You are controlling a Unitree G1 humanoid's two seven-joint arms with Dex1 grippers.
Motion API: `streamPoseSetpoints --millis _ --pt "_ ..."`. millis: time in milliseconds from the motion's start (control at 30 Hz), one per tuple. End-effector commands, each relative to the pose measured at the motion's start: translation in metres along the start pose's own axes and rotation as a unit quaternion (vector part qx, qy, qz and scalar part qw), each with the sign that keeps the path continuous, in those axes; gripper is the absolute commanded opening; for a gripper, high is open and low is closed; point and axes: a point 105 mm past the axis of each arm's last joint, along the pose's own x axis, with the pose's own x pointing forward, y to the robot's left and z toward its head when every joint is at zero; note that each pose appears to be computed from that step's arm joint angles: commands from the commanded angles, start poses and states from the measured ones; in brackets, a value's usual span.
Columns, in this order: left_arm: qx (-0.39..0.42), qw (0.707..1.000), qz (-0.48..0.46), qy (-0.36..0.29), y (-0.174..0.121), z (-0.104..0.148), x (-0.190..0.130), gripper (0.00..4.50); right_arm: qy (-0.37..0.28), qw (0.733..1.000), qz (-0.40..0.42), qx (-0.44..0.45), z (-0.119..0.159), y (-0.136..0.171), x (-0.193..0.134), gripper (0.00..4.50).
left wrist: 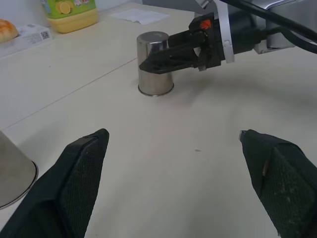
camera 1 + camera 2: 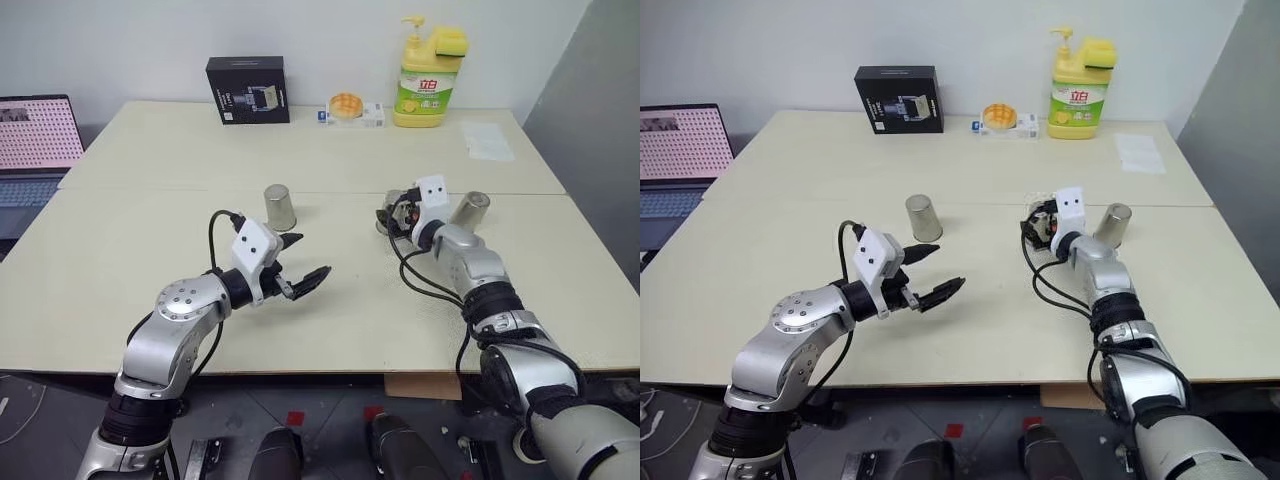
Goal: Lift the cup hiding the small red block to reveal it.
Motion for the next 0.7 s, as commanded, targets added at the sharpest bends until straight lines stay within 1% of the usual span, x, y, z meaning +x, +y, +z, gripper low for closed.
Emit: streamPoseSetpoints --millis 33,133,200,233,300,433,500,567,633,700 --pt "0.023 1.0 -0.006 -0.018 0.0 0.012 0.001 4.5 -0.043 0.999 -0.003 -0.007 0.021 -0.001 0.003 4.27" --pt "0.022 1.0 -0.007 -0.018 0.0 0.012 0.002 4.5 -0.063 0.998 -0.008 0.008 0.027 -0.003 0.004 3.72" --pt "0.022 1.0 -0.007 -0.018 0.001 0.012 0.002 4.5 -0.074 0.997 -0.009 0.012 0.031 -0.004 0.003 3.25" --pt "0.023 1.0 -0.008 -0.018 0.001 0.011 0.003 4.5 -0.078 0.997 -0.009 0.012 0.033 -0.003 0.003 2.94" --pt "0.024 1.0 -0.008 -0.018 0.002 0.011 0.003 4.5 -0.089 0.996 -0.009 0.009 0.039 -0.003 0.002 2.63" --pt "0.026 0.999 -0.007 -0.017 0.002 0.011 0.003 4.5 -0.117 0.993 -0.016 0.005 0.061 -0.004 -0.007 2.61" --pt "0.026 1.0 -0.006 -0.017 0.002 0.011 0.002 4.5 -0.136 0.991 -0.012 0.002 0.079 -0.001 -0.015 2.61" --pt "0.027 1.0 -0.005 -0.015 0.003 0.011 0.001 4.5 -0.141 0.99 -0.023 -0.006 0.09 -0.003 -0.025 2.61" --pt "0.028 0.999 -0.005 -0.014 0.003 0.01 0.0 4.5 -0.134 0.99 -0.041 -0.014 0.091 -0.008 -0.031 2.61" --pt "0.031 0.999 -0.007 -0.012 0.003 0.01 0.0 4.5 -0.118 0.991 -0.054 -0.02 0.085 -0.012 -0.034 2.61"
